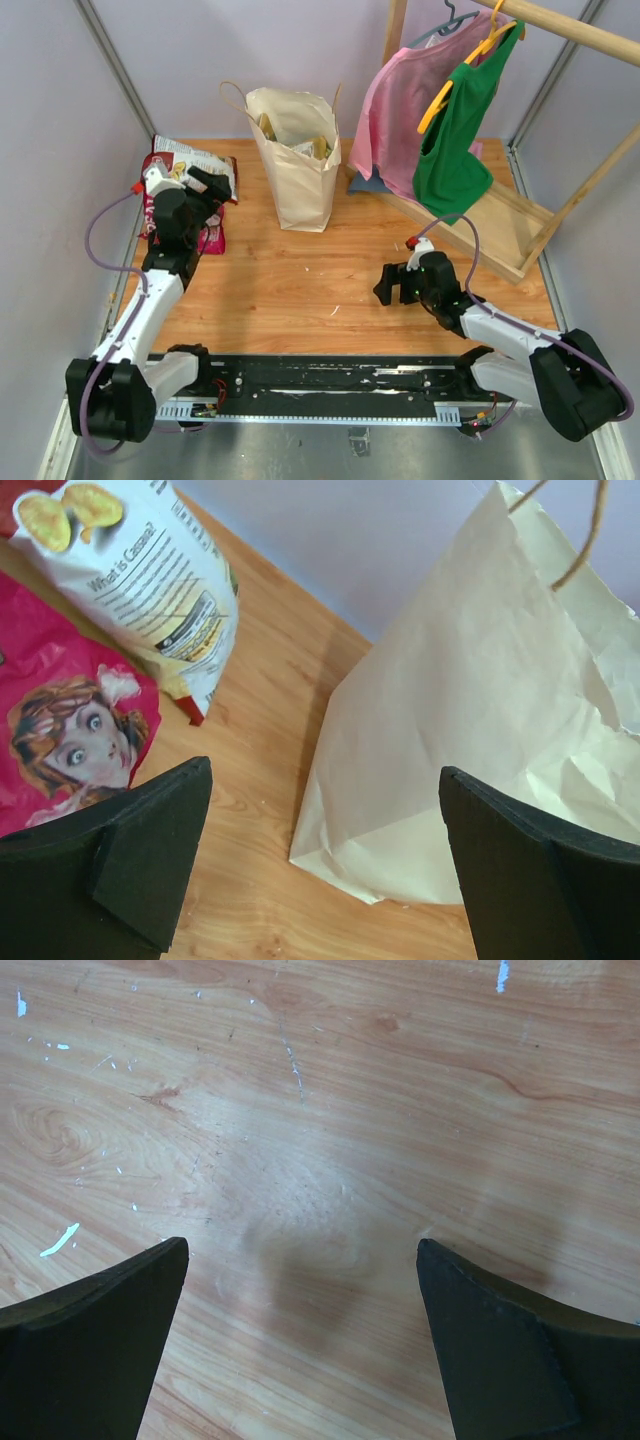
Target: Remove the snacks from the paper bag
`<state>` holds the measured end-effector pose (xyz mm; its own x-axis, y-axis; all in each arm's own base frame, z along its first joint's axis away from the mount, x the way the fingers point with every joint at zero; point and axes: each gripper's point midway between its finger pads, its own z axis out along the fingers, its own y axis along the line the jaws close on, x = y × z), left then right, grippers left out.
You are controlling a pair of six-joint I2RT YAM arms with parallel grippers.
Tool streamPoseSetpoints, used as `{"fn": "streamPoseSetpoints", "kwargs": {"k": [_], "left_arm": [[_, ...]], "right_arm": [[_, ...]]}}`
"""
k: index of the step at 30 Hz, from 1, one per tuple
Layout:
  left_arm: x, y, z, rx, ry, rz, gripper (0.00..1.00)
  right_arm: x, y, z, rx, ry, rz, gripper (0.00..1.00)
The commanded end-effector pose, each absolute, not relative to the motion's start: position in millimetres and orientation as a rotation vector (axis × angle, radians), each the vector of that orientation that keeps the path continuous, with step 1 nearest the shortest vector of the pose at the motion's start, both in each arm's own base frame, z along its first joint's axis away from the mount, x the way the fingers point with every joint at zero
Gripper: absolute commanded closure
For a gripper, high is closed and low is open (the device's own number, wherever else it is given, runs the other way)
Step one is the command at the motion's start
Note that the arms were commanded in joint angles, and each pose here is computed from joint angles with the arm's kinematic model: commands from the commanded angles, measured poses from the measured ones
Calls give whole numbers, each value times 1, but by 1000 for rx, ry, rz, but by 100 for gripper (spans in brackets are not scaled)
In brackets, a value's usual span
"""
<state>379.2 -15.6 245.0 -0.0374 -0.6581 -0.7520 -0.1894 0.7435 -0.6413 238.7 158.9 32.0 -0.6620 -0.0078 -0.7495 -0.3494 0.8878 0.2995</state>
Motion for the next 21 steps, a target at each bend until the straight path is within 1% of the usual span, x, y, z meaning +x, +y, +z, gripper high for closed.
{"fn": "streamPoseSetpoints", "kwargs": {"k": [1, 6, 10, 16, 21], "left_arm": [[382, -28, 264, -589, 1647, -241, 0], [396, -76, 310, -389, 1647, -119, 0], [414, -95, 340, -325, 1659, -103, 2], [440, -111, 364, -271, 1705, -57, 2], [454, -147, 391, -161, 1670, -63, 3]], "right_arm": [[240, 167, 40, -299, 2218, 552, 1], [240, 167, 41, -314, 2211, 535, 1], [240, 166, 42, -315, 2208, 520, 1], [240, 164, 43, -315, 2202, 505, 1], [240, 167, 41, -327, 2211, 510, 1]]}}
